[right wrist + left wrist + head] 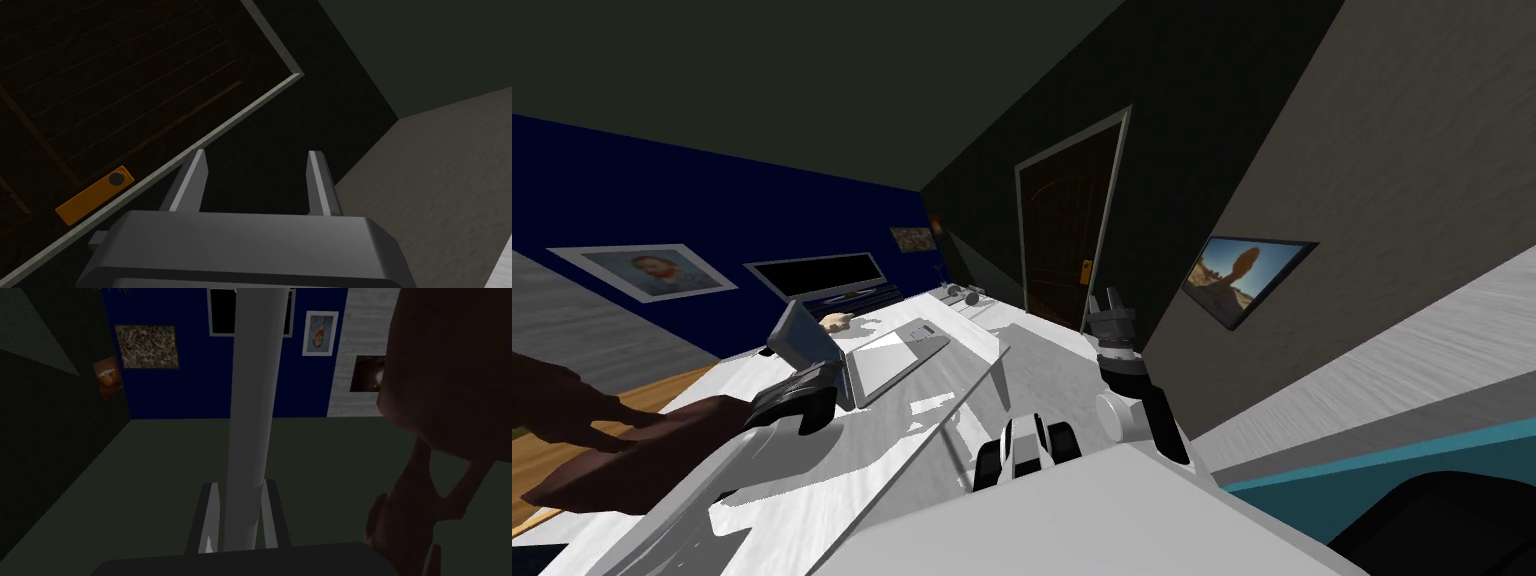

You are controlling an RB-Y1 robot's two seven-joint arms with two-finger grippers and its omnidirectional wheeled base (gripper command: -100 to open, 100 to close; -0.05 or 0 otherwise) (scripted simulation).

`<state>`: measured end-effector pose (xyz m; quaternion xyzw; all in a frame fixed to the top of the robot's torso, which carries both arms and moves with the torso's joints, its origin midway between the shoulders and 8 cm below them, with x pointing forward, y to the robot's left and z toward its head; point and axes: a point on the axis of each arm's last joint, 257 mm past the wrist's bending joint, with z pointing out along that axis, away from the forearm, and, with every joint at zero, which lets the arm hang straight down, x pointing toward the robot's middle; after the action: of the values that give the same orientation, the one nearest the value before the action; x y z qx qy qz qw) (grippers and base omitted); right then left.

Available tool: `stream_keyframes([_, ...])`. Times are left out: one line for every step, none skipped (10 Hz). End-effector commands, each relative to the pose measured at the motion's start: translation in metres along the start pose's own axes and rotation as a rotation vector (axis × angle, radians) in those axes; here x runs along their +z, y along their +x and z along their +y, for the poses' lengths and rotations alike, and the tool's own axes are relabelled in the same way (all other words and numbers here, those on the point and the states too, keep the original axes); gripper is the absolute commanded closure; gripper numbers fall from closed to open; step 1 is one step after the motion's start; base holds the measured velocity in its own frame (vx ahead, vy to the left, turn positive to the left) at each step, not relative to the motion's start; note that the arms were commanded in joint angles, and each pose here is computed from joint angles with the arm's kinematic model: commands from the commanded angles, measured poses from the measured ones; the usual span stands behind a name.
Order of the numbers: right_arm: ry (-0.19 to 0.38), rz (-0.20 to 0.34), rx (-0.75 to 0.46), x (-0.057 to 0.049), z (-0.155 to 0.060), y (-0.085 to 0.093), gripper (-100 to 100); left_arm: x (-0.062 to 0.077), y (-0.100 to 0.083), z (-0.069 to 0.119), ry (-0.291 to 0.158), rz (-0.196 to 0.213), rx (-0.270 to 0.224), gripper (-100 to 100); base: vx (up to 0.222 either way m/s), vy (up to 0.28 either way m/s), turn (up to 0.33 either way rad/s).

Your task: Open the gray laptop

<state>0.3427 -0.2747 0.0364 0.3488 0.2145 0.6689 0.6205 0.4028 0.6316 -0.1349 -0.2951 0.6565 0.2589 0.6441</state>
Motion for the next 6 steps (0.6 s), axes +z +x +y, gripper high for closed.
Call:
stream_keyframes([0.0,0.0,0.0,0.0,0.0,0.0,0,-0.008,0.027,0.005,0.002,0.024,0.111,100,0.094,-0.068,-0.031])
stream_keyframes([0.0,0.0,0.0,0.0,0.0,0.0,0,-0.009,0.032,0.008,0.001,0.025,0.154,100,0.075,-0.061,-0.004])
stream_keyframes([0.0,0.0,0.0,0.0,0.0,0.0,0,-0.01,0.038,0.01,0.0,0.027,0.197,100,0.083,-0.065,-0.04])
stream_keyframes([0.0,0.0,0.0,0.0,0.0,0.0,0,-0.003,0.02,0.008,-0.004,-0.002,0.17,100,0.033,-0.04,-0.004])
stream_keyframes([0.0,0.0,0.0,0.0,0.0,0.0,0,-0.007,0.03,0.011,-0.014,0.002,0.219,100,0.031,-0.012,-0.048])
stream_keyframes([0.0,0.0,0.0,0.0,0.0,0.0,0,-0.011,0.043,0.014,-0.023,0.016,0.252,100,0.059,0.002,-0.072])
